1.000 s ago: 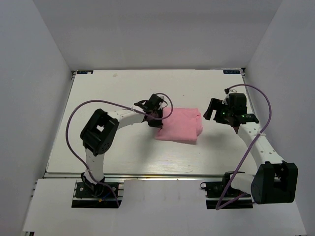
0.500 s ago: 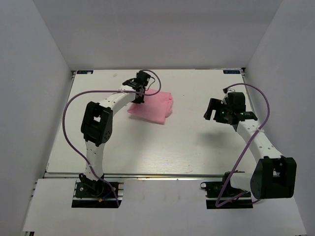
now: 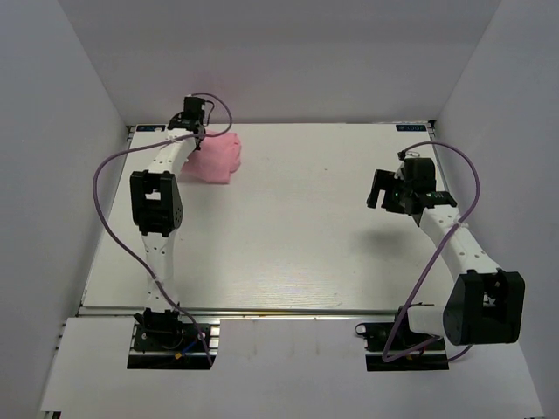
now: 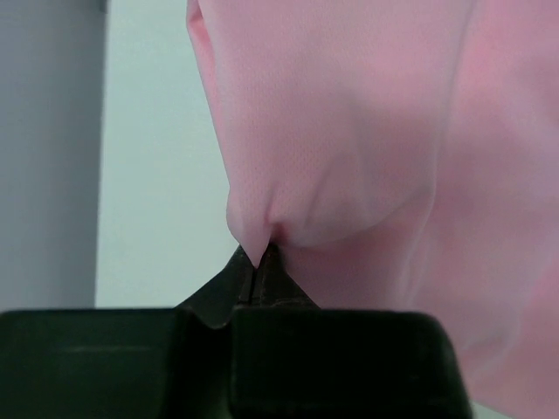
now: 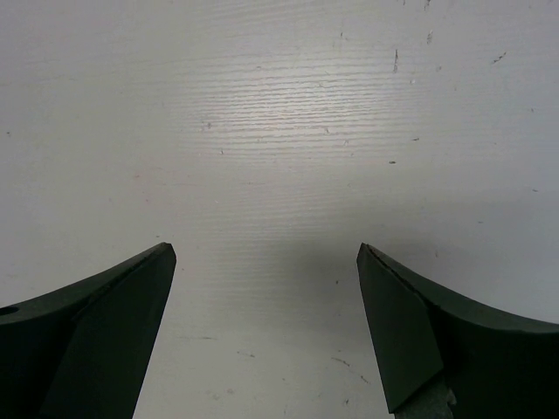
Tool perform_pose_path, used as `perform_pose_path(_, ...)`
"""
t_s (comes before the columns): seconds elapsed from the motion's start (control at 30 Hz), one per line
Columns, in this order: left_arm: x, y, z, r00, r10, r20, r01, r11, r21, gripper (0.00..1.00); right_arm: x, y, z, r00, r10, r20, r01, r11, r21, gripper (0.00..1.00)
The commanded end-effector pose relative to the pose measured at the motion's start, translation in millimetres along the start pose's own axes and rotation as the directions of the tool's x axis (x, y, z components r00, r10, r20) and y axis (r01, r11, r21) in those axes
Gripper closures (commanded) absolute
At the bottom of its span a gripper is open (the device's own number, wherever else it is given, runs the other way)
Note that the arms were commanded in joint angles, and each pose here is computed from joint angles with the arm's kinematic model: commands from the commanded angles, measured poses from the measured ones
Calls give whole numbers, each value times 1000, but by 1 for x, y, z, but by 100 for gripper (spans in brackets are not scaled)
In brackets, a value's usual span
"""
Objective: Fold and stack the t-shirts
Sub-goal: Put the neatly folded tshirt into the corner of the board with the left arm
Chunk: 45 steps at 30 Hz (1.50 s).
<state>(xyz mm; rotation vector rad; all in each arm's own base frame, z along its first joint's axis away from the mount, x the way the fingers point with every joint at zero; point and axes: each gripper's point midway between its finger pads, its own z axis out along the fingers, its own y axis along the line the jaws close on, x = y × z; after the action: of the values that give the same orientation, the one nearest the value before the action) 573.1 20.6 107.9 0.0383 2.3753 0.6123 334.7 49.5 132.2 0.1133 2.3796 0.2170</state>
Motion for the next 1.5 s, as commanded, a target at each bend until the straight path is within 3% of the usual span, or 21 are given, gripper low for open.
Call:
perform_pose_path(0.0, -33, 53, 1, 998, -21, 67, 26, 997, -73, 100, -25, -1, -1, 999, -14, 47, 14, 1000, 19, 10)
perform_pose_path(0.23, -44, 99, 30, 992, -11, 128, 29, 990, -136, 100, -27, 1, 9, 1000, -6, 24, 5, 1000, 16, 10)
perform_pose_path(0.4, -54, 109, 40, 989, -11, 150, 32, 990, -136, 99, -28, 2, 13, 1000, 6, 14, -6, 1000, 10, 10)
perform_pose_path(0.5, -56, 112, 42, 986, -19, 164, 40, 992, -123, 87, -25, 2, 16, 1000, 15, 2, -15, 1000, 12, 10)
perform_pose_path(0.53, -54, 117, 44, 987, -24, 160, 45, 991, -129, 74, -24, 2, 17, 1000, 15, 0, -15, 1000, 11, 10)
perform_pose_path(0.6, -51, 116, 44, 989, -20, 149, 39, 991, -126, 67, -24, 2, 16, 1000, 20, -1, -20, 1000, 12, 10)
perform_pose_path(0.67, -48, 115, 44, 990, -26, 138, 43, 992, -122, 18, -25, 1, 16, 1000, 18, 1, -18, 1000, 15, 10)
perform_pose_path(0.7, -51, 117, 40, 989, -29, 146, 48, 991, -124, 0, -25, 8, 15, 1000, 23, -4, -23, 1000, -19, 10)
perform_pose_path(0.97, -63, 142, -3, 980, -98, 173, 125, 980, -153, 0, -27, 12, 6, 1000, 25, 17, -24, 999, -43, 10)
perform_pose_path(1.13, -81, 127, -53, 960, -181, 212, 183, 983, 8, 0, -27, 16, -3, 999, 37, 36, -35, 997, -62, 10)
perform_pose_path(1.23, -81, 91, -75, 949, -255, 183, 214, 953, 216, 0, -29, 19, -10, 997, 47, 61, -42, 996, -78, 10)
perform_pose_path(1.33, -75, 49, -112, 927, -350, 136, 266, 867, 421, 0, -27, 23, -19, 995, 56, 77, -49, 994, -100, 10)
perform_pose_path(1.37, -54, 26, -111, 930, -362, 66, 292, 837, 463, 0, -25, 22, -20, 995, 64, 81, -56, 993, -104, 10)
perform_pose_path(1.4, -65, 6, -143, 921, -376, 104, 263, 794, 548, 0, -23, 24, -23, 994, 62, 89, -52, 992, -115, 10)
perform_pose_path(1.47, -37, -34, -157, 935, -351, 56, 247, 754, 608, 0, -16, 23, -26, 994, 62, 91, -51, 992, -119, 10)
